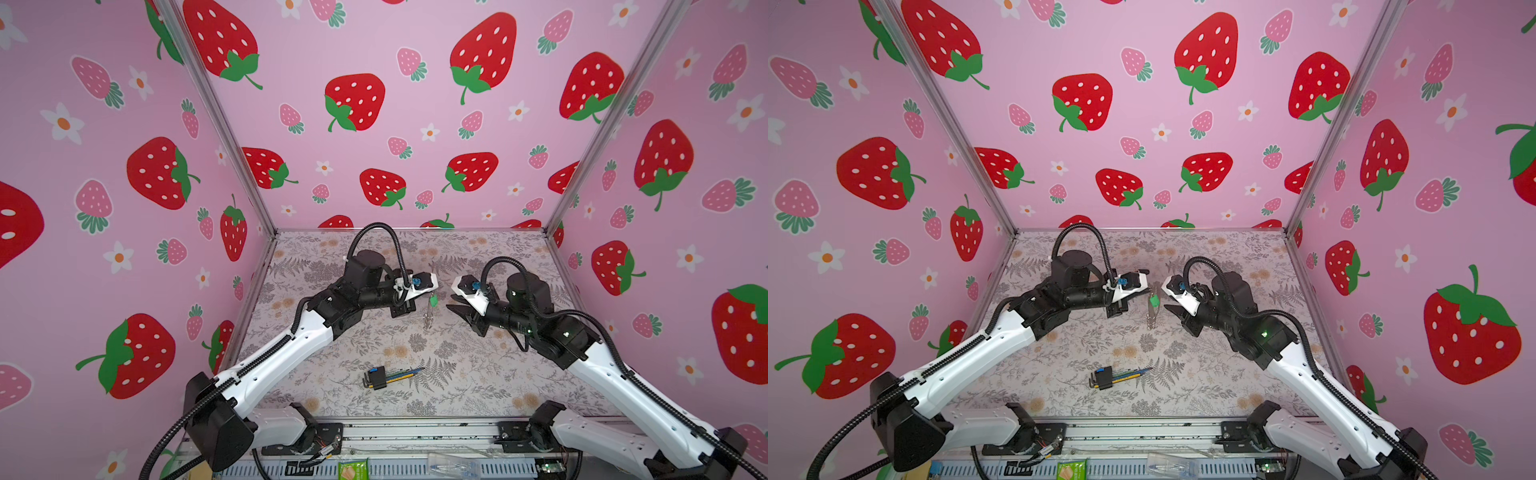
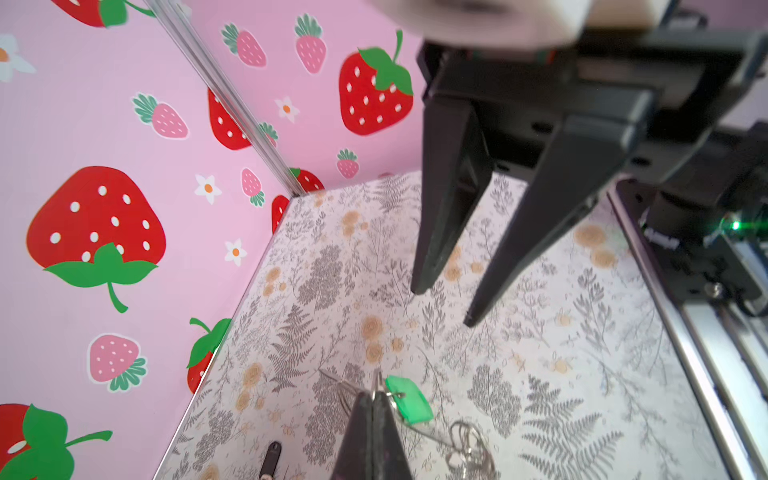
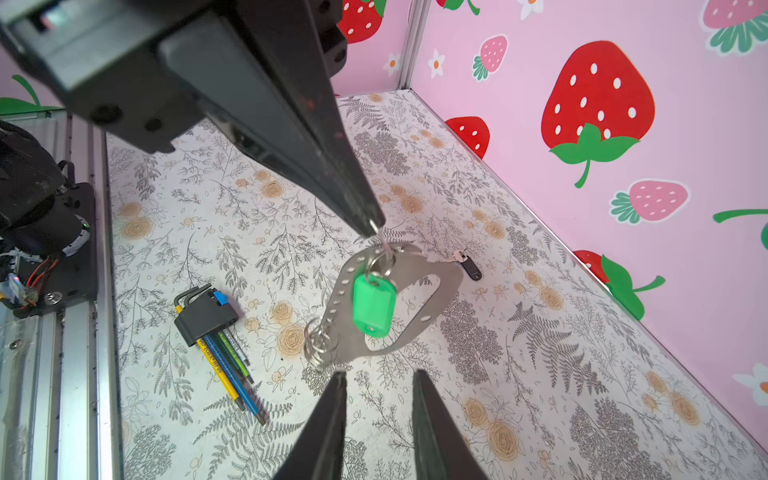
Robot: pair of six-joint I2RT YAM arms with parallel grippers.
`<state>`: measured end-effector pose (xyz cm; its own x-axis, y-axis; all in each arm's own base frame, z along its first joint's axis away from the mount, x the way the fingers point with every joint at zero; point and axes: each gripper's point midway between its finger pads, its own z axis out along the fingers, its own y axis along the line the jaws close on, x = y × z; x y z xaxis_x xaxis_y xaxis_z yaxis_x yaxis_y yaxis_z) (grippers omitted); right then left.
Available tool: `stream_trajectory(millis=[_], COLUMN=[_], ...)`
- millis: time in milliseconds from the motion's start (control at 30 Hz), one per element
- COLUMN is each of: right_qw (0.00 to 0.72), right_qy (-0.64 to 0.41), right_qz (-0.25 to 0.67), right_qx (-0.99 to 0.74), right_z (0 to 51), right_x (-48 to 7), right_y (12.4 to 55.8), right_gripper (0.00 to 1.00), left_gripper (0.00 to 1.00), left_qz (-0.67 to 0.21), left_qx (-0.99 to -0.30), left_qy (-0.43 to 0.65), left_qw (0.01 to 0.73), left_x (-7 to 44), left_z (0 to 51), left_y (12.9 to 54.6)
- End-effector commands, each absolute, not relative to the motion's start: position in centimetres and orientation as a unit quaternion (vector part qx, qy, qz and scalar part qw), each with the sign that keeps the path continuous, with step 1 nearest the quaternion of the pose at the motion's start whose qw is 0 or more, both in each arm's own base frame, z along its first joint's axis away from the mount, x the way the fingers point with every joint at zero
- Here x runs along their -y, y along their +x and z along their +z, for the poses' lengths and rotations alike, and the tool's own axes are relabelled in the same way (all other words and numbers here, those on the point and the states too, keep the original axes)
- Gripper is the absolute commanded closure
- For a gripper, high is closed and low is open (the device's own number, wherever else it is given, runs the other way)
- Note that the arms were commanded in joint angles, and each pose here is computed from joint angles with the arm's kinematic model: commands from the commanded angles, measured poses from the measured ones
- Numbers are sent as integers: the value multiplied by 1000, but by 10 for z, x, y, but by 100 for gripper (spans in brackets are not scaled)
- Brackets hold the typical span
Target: Put the keys on the keyring
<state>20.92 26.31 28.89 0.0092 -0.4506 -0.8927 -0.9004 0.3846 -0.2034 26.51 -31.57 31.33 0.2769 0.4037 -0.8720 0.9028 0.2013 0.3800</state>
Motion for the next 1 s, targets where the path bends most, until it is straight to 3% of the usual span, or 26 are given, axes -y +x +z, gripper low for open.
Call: stream_trajectory(millis=[0,633,967], right_qw=[522,567,591], right_qy=[-502,-478,-458], right_qz=[234,258,252], right_qx=[-649,-619,-615], right_z=[302,336,348], right_x=[-267,-276,-274], right_y=[212,217,224], right_gripper=[69,68,75], left_gripper=[100,100,100], left_qz=[-310,-397,-413], left_qx=[-518,-539,-540], left_qy=[556,435,401], left_qw=[571,603,614], left_x=[324,325,323], left_z=[349,368,371], left_y=[253,271,273])
